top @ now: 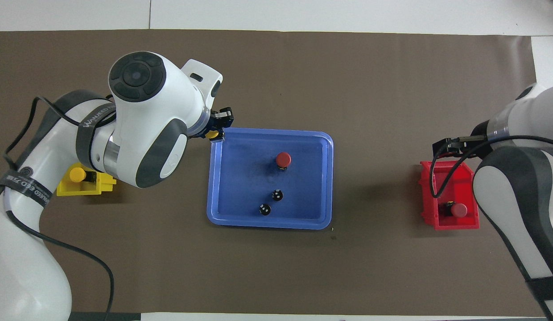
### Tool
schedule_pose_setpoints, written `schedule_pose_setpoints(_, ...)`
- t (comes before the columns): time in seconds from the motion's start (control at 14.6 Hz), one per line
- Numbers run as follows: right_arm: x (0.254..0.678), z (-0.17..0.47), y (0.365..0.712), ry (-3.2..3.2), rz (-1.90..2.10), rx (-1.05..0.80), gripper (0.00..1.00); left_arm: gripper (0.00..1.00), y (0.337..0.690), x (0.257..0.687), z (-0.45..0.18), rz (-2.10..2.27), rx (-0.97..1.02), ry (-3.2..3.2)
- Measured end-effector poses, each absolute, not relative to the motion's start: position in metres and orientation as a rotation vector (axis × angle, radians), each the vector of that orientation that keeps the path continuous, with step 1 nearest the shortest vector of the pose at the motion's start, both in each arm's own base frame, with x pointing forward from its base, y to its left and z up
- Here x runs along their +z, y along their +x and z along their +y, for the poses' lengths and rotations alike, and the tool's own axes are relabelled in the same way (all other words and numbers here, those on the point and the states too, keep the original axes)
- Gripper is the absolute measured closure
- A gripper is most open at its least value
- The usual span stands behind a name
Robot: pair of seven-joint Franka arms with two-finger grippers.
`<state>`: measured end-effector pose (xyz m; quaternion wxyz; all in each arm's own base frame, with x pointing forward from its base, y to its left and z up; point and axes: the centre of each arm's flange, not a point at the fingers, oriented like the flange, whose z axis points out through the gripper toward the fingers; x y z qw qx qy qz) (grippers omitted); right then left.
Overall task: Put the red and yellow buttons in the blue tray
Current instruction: 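Carry the yellow button to the tray while the right gripper returns to the red holder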
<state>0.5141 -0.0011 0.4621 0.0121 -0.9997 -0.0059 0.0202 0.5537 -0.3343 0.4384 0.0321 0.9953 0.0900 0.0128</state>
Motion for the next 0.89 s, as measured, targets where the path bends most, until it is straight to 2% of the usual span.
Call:
schedule_pose_setpoints(0.14,0.436,-0.019,0.482,-3.111,-0.036,0.088,0.21,0.59,0.543,0.427,-0.359,0.242,0.035,3.065)
schedule_pose_setpoints(0.34,0.411,-0.041,0.453,-3.102,-0.055,0.117,0.21,0.59,0.525,0.405,-0.391,0.195,-0.002,3.082)
schedule_pose_setpoints(0.55,0.395,-0.051,0.441,-3.097,-0.076,0.135,0.21,0.59,0.514,0.382,-0.409,0.177,-0.042,3.102)
schedule_pose_setpoints(0.89,0.370,-0.054,0.430,-3.095,-0.148,0.113,0.22,0.59,0.509,0.369,-0.411,0.167,-0.070,3.117)
